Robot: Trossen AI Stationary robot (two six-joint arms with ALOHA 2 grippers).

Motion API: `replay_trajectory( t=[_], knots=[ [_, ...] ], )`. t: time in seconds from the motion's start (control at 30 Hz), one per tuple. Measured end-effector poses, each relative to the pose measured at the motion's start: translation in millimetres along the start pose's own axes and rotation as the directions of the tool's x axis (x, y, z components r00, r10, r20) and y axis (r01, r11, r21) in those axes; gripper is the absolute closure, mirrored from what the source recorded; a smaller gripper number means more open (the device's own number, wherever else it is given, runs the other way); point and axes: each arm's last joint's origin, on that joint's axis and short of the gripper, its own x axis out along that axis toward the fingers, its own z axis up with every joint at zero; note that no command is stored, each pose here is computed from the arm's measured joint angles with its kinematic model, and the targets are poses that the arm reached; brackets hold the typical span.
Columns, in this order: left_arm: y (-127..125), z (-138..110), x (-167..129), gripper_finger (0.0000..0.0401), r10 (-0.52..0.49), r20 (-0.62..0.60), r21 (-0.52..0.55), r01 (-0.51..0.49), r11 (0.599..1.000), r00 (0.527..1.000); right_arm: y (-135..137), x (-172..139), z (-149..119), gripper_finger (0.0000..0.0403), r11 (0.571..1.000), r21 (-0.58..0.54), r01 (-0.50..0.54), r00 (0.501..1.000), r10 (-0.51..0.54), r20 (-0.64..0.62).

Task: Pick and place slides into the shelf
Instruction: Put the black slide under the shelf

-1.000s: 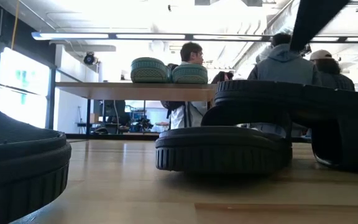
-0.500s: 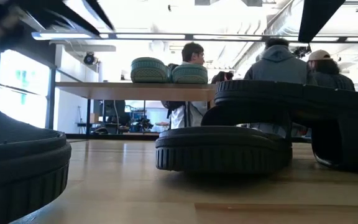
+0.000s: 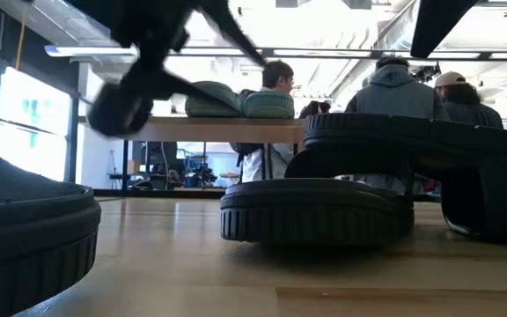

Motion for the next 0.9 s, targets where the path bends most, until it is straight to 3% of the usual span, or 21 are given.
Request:
replay_trajectory(
  t=[0.13,0.4,0.67,0.9],
  knots=[
    [-4,-3,17,0.0219,0.030,-0.015,0.041,-0.029,0.999,0.999,0,0,0,0.0300,1.000,0.002,0.002,1.000,-0.002,0.006],
    [8,-20,35,0.0220,0.083,0.038,-0.020,-0.082,0.996,0.996,1,-2,-1,0.0299,1.000,-0.002,0.008,1.000,-0.008,0.027],
    [-4,-26,47,0.0219,0.008,0.096,0.024,-0.010,1.000,0.995,2,-3,-3,0.0299,1.000,-0.002,0.007,0.999,-0.007,0.033],
    [-4,-26,57,0.0219,0.063,0.082,0.012,-0.064,0.998,0.995,1,-3,-3,0.0299,1.000,0.004,0.014,0.999,-0.014,0.051]
  ],
)
